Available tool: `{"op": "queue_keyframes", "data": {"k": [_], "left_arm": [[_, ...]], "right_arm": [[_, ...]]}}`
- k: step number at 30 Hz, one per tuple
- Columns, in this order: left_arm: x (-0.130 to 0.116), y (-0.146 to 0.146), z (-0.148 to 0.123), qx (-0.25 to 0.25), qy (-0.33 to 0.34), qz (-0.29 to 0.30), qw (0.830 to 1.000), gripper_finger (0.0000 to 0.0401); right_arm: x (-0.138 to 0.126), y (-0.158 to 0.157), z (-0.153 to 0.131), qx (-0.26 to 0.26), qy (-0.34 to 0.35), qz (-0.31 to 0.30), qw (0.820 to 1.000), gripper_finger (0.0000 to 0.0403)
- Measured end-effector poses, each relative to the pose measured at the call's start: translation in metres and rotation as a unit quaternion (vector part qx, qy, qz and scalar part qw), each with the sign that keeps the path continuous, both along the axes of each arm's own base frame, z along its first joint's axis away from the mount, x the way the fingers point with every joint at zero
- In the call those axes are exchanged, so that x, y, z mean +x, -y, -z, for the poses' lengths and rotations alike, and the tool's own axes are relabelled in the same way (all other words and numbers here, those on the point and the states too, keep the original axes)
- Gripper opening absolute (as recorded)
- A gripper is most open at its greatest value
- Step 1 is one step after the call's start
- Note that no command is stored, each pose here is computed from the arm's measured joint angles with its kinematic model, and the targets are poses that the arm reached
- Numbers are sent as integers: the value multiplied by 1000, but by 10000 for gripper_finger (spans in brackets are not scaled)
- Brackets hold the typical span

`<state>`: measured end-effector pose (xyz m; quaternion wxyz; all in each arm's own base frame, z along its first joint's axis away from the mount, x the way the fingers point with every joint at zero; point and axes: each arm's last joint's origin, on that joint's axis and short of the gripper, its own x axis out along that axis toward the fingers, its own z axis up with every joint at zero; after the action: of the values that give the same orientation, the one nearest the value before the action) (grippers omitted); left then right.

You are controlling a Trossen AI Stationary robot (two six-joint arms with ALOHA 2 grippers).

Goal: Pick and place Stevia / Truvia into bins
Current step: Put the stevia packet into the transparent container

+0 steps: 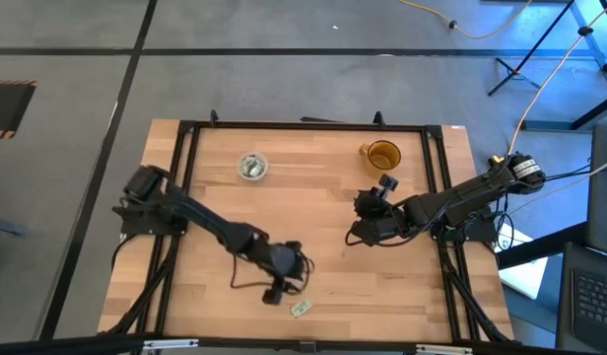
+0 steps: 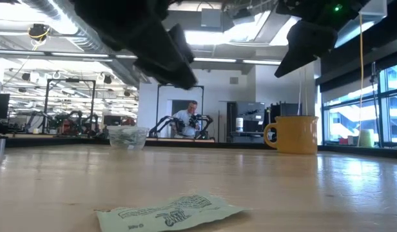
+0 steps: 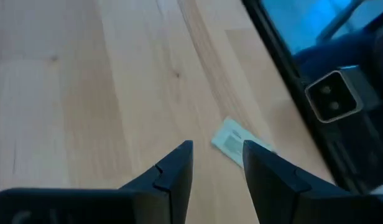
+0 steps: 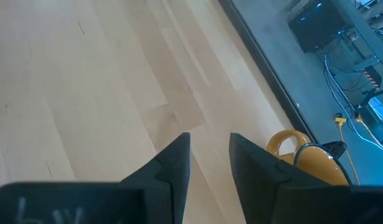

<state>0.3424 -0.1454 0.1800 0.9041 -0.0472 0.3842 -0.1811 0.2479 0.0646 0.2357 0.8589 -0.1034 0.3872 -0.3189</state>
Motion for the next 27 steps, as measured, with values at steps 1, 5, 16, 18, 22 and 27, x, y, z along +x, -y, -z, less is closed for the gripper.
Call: {"op": "queue_keyframes", "data": {"k": [1,5,16,18,22,27], "left_arm": [[5,6,1,17,-3,3,1000,134],[21,22,14,82,-34,6,996,134],[37,46,39,92,-53,48,993,134],[37,46,47,91,-64,50,993,134],[40,48,56,90,-66,48,993,134],[40,48,63,90,-76,41,992,134]], "right_arm": [[0,0,0,0,0,0,1000,115],[0,-1,1,15,-6,-8,1000,115],[0,-2,1,24,-12,-14,1000,115],[-1,-2,1,24,-13,-14,1000,115],[-1,-2,1,24,-13,-14,1000,115],[-1,-2,1,24,-13,-15,1000,115]]}}
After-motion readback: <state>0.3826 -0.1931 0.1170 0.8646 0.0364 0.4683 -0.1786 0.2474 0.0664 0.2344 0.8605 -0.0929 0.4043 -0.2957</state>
